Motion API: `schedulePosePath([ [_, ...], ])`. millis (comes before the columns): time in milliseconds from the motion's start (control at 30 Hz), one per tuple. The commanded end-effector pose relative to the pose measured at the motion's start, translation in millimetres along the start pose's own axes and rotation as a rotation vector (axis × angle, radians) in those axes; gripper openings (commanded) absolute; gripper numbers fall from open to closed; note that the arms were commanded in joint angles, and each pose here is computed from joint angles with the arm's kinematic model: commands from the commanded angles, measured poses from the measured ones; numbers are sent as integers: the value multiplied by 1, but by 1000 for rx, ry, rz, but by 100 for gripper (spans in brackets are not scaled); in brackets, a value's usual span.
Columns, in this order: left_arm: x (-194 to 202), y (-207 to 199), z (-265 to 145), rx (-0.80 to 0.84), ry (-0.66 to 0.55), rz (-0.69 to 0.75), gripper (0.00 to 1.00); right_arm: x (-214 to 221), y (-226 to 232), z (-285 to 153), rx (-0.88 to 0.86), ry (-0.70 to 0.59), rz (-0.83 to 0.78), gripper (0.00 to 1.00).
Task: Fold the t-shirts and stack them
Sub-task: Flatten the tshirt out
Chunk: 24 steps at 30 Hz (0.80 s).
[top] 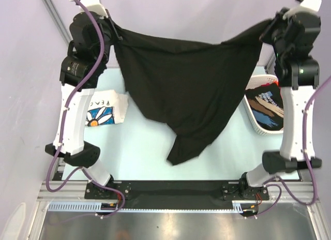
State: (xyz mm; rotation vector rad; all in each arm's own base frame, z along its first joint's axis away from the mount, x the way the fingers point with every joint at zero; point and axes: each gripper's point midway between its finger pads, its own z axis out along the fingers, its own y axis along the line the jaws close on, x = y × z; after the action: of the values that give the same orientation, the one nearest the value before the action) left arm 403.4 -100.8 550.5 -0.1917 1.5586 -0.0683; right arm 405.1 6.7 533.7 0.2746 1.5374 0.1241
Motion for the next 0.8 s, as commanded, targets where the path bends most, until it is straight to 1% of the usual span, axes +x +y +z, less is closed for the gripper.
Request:
schedulePosePath([
  [0,-26,1,-1,93,-47,-94,0,-47,24,10,-72,-71,81,0],
  [33,-21,0,1,106,-26,-92,0,-14,25,34,-72,35,82,0],
  [100,-22,2,-2,107,-28,-89,0,-18,30,32,-91,36,88,0],
  [133,-32,4,-12,115,-53,-97,0,-28,35,21,-109,9,75,0],
  [167,-33,6,-14,113,-55,-95,0,-28,35,16,-110,2,65,0],
  [200,-37,8,-20,118,-65,-88,0,-17,35,20,-108,7,51,0],
  [233,-48,12,-33,121,-90,-96,0,-36,37,-10,-116,-56,48,0],
  [300,-44,15,-40,128,-80,-85,0,-52,39,-36,-138,-137,30,0],
  [333,-50,18,-53,139,-94,-90,0,-36,34,-37,-121,-108,15,0],
  [367,-43,18,-55,149,-75,-83,0,-52,34,-67,-140,-160,0,0],
  [400,-42,18,-60,156,-72,-84,0,-51,32,-76,-138,-156,-12,0],
  [433,-50,23,-76,165,-93,-95,0,-48,30,-86,-138,-155,-25,0],
  [467,-40,23,-77,172,-70,-87,0,-60,27,-110,-147,-192,-25,0],
  [500,-39,22,-84,192,-71,-88,0,-62,24,-122,-149,-197,-38,0],
  [567,-41,26,-104,210,-87,-89,0,-70,21,-146,-166,-225,-47,0],
  [600,-42,26,-112,221,-93,-90,0,-79,16,-169,-169,-254,-48,0],
  [633,-51,31,-130,229,-124,-103,0,-83,15,-181,-174,-267,-48,0],
  [700,-49,34,-142,240,-132,-110,0,-93,7,-211,-173,-302,-43,0],
  [733,-61,43,-161,245,-179,-132,0,-96,4,-220,-165,-313,-37,0],
  [767,-57,46,-164,243,-179,-137,0,-98,2,-227,-163,-319,-33,0],
])
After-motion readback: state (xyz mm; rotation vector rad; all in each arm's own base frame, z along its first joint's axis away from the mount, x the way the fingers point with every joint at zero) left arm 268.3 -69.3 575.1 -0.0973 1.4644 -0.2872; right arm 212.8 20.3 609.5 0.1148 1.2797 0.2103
